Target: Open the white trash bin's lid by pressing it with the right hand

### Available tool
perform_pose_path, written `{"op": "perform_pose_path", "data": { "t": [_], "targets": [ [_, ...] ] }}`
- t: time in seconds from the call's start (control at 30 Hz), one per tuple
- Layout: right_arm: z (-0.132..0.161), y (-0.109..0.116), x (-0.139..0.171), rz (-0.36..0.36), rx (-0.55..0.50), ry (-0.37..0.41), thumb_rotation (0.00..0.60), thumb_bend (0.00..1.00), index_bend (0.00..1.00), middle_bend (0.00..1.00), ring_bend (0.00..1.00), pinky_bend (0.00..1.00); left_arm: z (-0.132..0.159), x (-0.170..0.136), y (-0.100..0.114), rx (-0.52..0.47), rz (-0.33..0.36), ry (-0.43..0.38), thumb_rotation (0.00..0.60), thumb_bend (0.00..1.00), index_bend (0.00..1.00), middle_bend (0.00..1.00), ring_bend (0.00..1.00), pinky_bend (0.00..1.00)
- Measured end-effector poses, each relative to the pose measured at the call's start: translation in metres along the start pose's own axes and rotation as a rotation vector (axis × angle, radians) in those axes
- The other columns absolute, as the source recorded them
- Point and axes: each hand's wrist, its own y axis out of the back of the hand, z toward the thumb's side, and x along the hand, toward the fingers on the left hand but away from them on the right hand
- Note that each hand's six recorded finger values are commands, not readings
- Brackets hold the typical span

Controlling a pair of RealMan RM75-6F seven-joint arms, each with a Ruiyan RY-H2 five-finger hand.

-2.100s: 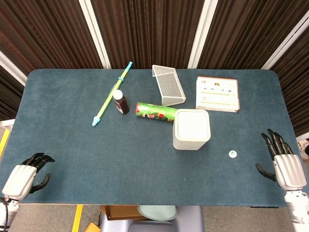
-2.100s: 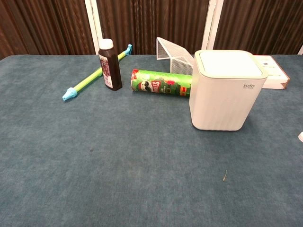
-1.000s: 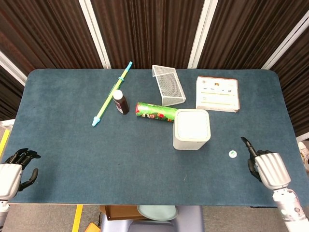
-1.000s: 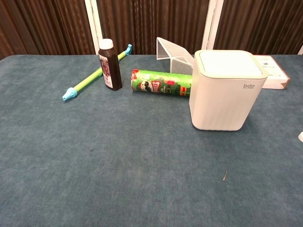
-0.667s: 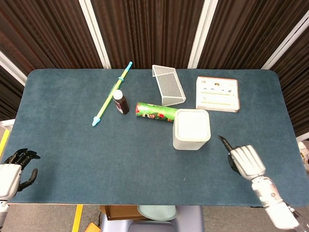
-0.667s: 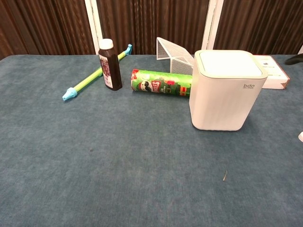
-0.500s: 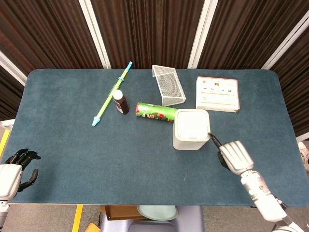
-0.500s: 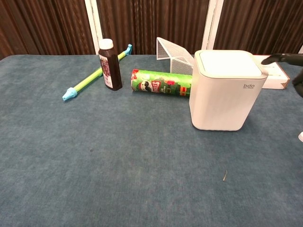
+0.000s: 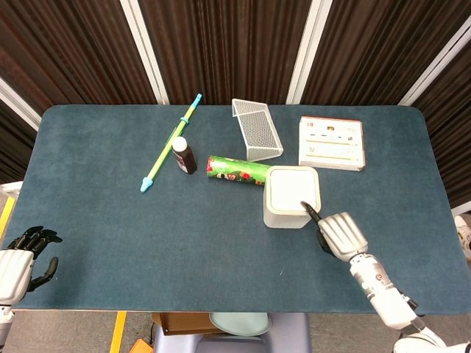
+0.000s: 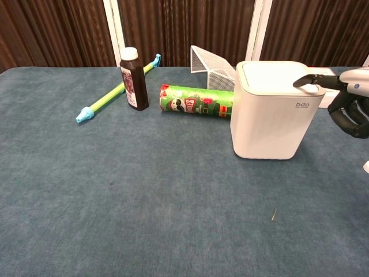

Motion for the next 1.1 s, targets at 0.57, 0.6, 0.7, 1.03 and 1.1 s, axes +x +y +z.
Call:
{"op": "perform_pose_path", "data": {
  "t": [0.57, 0.6, 0.7, 1.03, 1.1],
  "targets": [
    [-0.002, -0.008, -0.003, 0.052, -0.024, -0.005, 0.6, 0.75, 0.18, 0.79, 0.77, 0.82, 0.0, -0.001, 0.001, -0.001, 0.006, -0.001, 0.6, 0.47, 0.37, 0.29, 0.18, 0.36],
    [-0.002, -0.008, -0.004, 0.056, -0.027, -0.005, 0.6, 0.75, 0.17, 0.79, 0.77, 0.82, 0.0, -0.001, 0.001, -0.001, 0.006, -0.001, 0.6, 0.47, 0.37, 0.29, 0.18, 0.36],
    [-0.001, -0.006, -0.005, 0.051, -0.028, -0.005, 0.6, 0.75, 0.16, 0.79, 0.77, 0.82, 0.0, -0.001, 0.001, 0.0, 0.006, -0.001, 0.6, 0.47, 0.37, 0.29, 0.18, 0.36],
    [-0.001, 0.021, 0.005, -0.09, -0.041, 0.001, 0.6, 0.75, 0.11, 0.79, 0.77, 0.82, 0.0, -0.001, 0.001, 0.002, 0.006, 0.0, 0.6, 0.47, 0.37, 0.29, 0.18, 0.36],
    [-0.002, 0.027, 0.009, -0.122, -0.044, -0.003, 0.6, 0.75, 0.1, 0.79, 0.77, 0.82, 0.0, -0.001, 0.001, 0.002, 0.005, 0.0, 0.6, 0.47, 0.37, 0.29, 0.18, 0.36]
  ]
}}
